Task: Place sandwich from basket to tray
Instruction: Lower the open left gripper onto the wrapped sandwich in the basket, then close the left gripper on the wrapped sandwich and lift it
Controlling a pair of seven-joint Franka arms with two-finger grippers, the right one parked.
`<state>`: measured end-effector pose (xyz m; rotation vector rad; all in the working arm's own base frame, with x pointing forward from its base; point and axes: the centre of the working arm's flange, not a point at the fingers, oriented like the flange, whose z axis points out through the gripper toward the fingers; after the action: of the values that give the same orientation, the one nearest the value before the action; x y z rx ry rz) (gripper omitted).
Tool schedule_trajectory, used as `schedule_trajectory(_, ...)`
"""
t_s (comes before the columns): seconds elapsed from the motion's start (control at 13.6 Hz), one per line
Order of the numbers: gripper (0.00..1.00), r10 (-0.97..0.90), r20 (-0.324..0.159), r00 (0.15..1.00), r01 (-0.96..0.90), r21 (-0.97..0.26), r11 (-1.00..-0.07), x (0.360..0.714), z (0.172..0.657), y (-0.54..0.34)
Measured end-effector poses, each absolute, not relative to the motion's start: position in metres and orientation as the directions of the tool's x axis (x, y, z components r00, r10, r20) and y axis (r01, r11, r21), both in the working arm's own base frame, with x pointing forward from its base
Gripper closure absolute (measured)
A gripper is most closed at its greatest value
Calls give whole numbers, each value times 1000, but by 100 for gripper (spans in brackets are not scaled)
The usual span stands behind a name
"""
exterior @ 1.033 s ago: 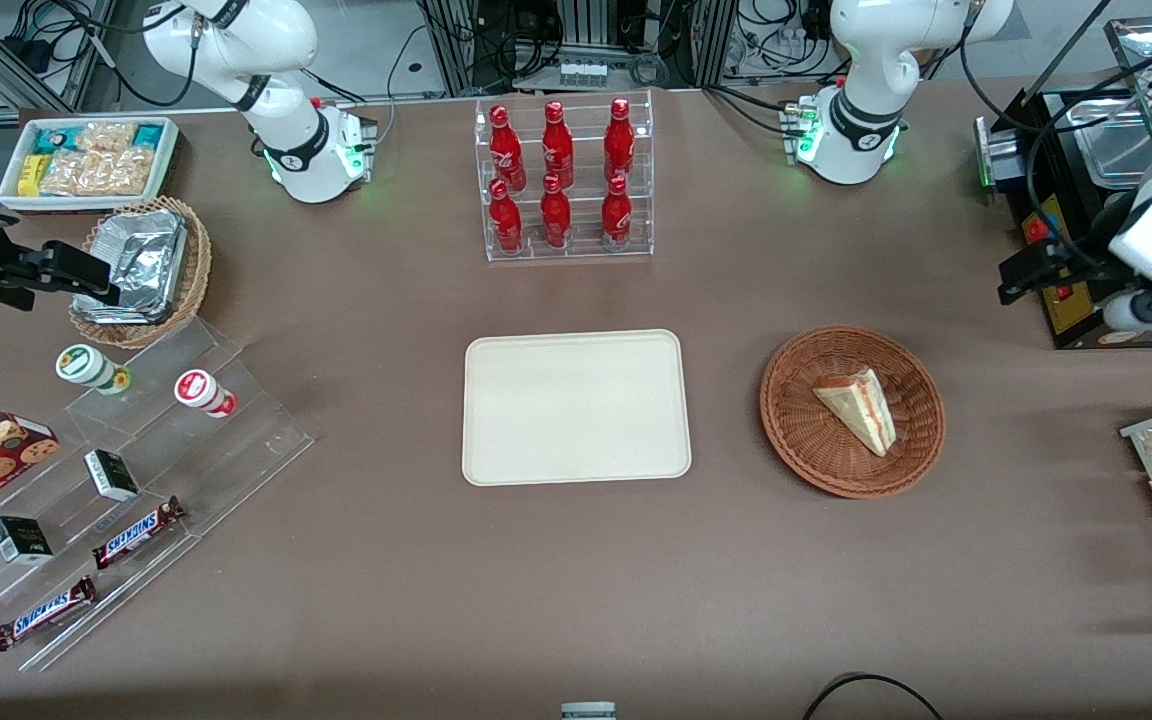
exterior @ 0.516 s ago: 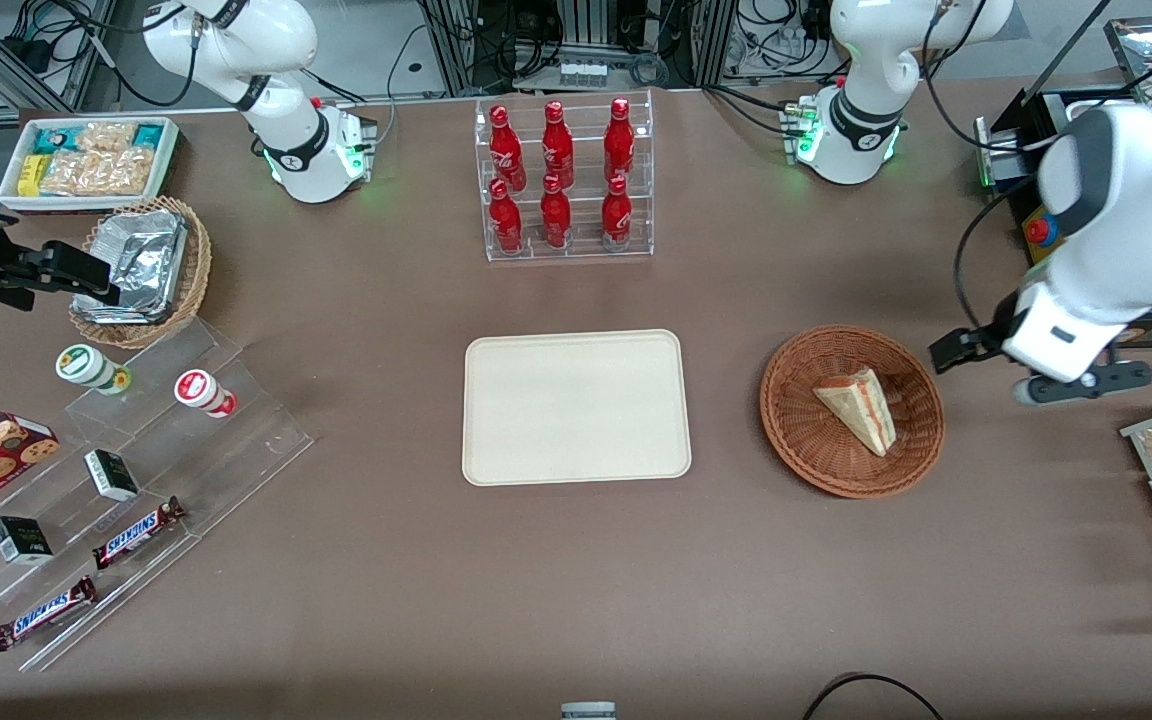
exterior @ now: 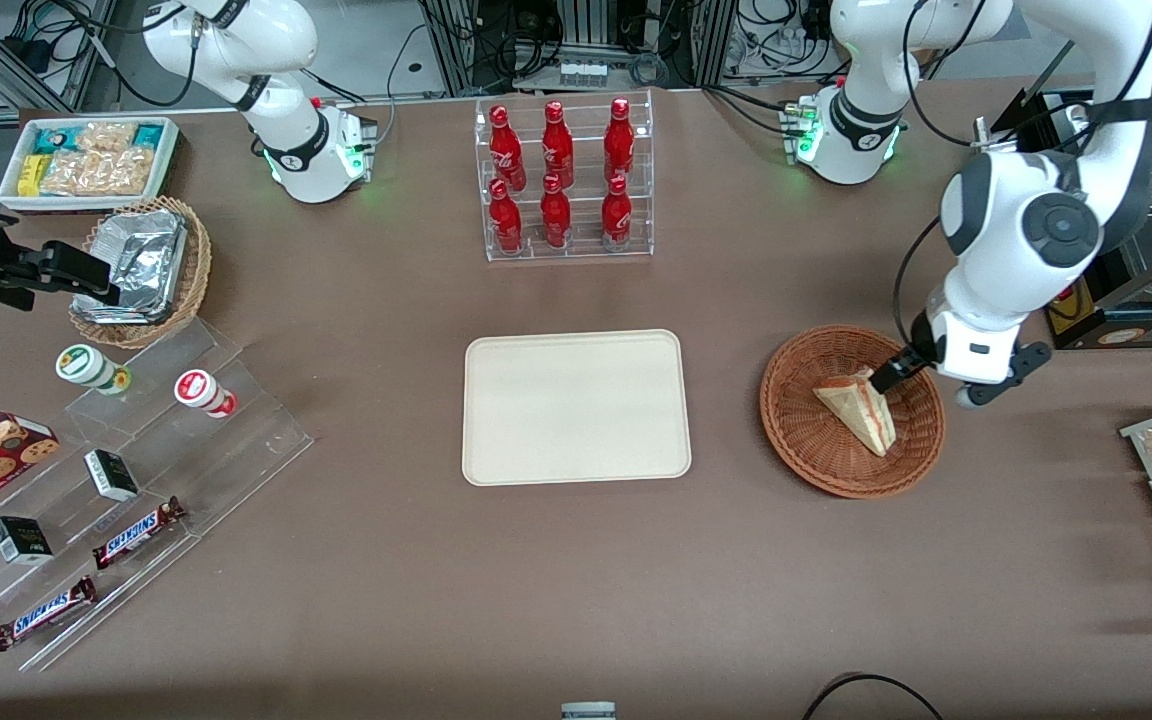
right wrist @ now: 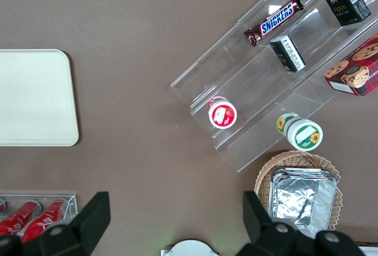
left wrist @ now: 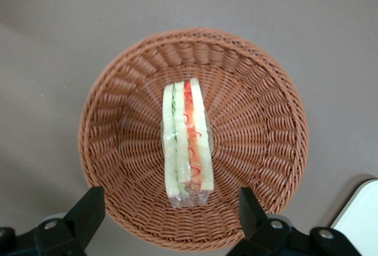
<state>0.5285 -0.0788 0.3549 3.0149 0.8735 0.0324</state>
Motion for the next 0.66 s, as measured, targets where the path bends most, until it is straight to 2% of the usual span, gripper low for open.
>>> schedule_trajectory(0.44,0,540,5,841,540,15,-841,524,292,-80)
schedule_trajectory(0.66,0,541,-23,841,541,-3,-841,519,269,-79)
